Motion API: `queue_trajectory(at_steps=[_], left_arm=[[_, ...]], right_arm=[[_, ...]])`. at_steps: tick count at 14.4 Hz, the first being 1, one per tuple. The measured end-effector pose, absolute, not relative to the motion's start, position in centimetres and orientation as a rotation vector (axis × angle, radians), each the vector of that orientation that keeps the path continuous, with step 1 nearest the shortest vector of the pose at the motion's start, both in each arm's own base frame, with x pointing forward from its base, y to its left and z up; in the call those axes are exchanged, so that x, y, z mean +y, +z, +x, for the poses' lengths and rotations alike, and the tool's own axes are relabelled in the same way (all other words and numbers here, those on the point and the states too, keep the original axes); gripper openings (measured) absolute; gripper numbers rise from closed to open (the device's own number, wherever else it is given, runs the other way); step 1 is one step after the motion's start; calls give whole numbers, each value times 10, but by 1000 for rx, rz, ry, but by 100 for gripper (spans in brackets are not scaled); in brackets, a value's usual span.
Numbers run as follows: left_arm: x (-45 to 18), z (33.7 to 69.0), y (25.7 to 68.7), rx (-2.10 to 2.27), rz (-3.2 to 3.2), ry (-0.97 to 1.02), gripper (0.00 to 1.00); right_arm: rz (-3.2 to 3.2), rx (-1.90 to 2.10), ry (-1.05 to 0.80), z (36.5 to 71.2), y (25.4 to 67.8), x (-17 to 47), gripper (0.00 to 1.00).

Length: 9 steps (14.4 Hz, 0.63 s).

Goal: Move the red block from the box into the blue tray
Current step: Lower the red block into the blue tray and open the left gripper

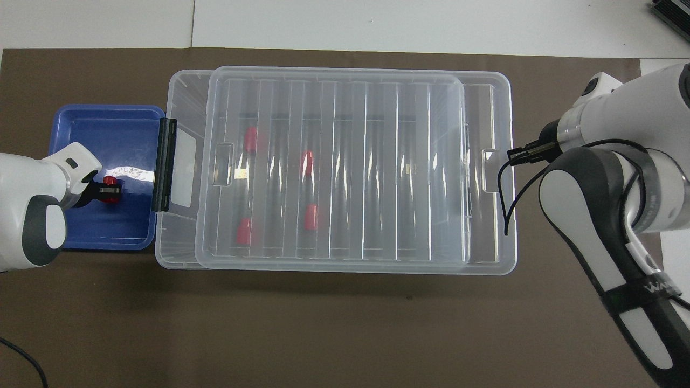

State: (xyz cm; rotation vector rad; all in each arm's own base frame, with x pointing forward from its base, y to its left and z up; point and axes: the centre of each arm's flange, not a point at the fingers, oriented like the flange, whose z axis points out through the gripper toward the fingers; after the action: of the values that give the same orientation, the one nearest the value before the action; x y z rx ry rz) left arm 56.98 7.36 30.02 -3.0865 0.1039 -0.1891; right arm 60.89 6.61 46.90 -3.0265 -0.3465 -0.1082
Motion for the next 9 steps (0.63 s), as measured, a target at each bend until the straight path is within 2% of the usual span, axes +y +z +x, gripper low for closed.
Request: queue_trajectory(at_steps=[2, 3, 5, 8, 9], left_arm=[[73, 570, 300, 105, -3087, -190, 34], [73, 570, 300, 106, -3087, -190, 39], [72, 570, 299, 109, -3087, -188, 59], [66, 578, 311, 124, -3089, -155, 95], [60, 587, 326, 140, -3087, -134, 100]], right_arm=[[-3025, -337, -108, 608, 469, 75, 1], [-3024, -338, -112, 608, 469, 80, 1], [-3023, -340, -119, 608, 469, 86, 1], [-3023, -340, -119, 607, 469, 86, 1], [-3021, -341, -120, 607, 469, 87, 1]])
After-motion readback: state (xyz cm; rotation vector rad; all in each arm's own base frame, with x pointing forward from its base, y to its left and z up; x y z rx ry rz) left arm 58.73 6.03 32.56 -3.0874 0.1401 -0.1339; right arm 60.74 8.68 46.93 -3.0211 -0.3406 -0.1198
